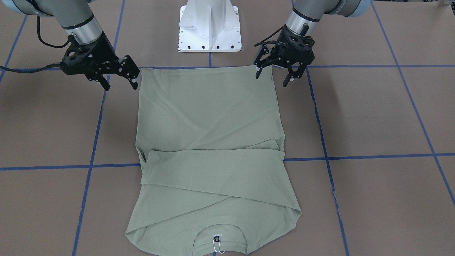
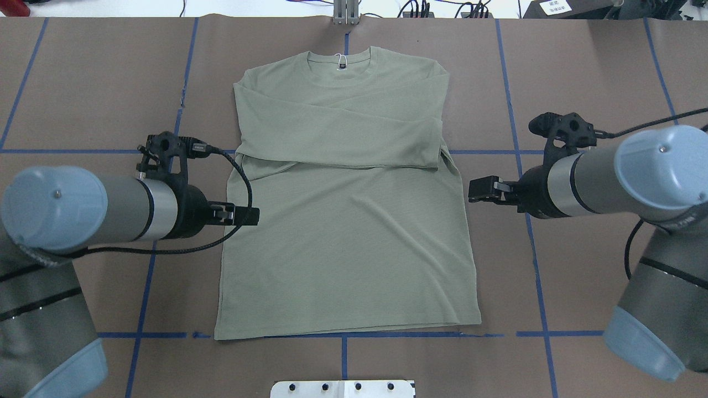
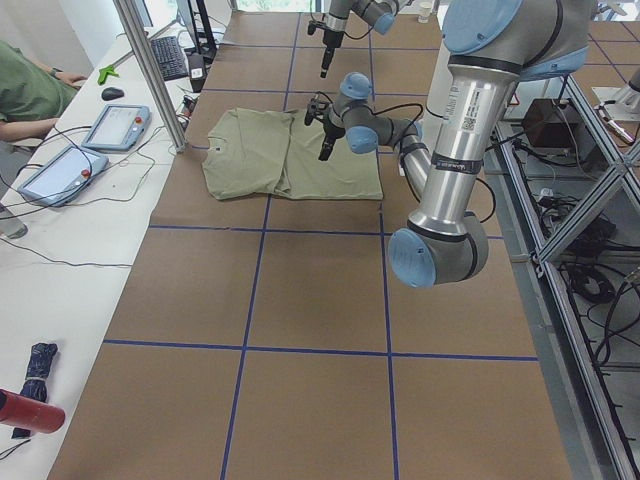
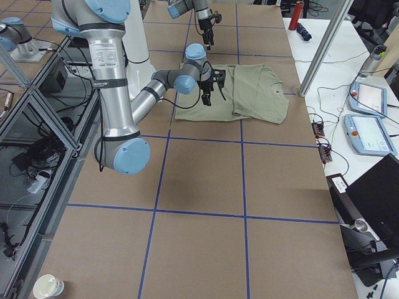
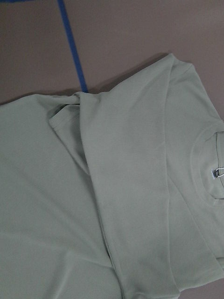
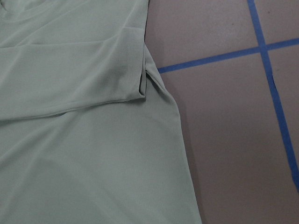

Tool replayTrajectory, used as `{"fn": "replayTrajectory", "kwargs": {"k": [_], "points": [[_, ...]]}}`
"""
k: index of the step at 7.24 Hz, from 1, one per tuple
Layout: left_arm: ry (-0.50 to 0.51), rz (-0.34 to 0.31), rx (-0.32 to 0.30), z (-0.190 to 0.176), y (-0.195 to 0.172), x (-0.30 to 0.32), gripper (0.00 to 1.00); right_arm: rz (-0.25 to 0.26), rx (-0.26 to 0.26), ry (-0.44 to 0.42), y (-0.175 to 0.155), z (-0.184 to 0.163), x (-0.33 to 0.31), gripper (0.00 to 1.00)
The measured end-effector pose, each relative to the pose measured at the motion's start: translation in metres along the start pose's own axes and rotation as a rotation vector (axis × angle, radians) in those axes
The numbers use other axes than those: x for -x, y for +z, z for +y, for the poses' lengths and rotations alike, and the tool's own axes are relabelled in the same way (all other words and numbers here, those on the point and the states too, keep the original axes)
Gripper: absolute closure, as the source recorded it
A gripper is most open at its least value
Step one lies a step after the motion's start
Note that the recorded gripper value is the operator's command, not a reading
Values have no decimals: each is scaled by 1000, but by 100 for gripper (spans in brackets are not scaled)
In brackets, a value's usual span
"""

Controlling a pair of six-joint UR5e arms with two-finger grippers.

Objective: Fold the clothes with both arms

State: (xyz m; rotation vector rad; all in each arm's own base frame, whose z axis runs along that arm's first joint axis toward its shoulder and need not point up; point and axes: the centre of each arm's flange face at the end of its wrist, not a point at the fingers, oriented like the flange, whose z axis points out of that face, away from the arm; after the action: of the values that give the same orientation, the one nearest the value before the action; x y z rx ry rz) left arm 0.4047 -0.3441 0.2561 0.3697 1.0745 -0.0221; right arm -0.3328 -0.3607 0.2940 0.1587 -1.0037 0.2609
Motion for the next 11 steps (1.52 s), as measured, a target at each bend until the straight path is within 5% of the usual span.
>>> {"fn": "replayTrajectory", "kwargs": {"k": [3,5,11], "points": [[-255,-16,-1,100,32,-12,27,-22,-48,138,6,89,3,0],[-352,-54,5,137,43,-3,27,-44,-93,171,11,122,14,0],[-340,-129,51,172,55,27,27,-46,-105,165,14,128,16,0]]}}
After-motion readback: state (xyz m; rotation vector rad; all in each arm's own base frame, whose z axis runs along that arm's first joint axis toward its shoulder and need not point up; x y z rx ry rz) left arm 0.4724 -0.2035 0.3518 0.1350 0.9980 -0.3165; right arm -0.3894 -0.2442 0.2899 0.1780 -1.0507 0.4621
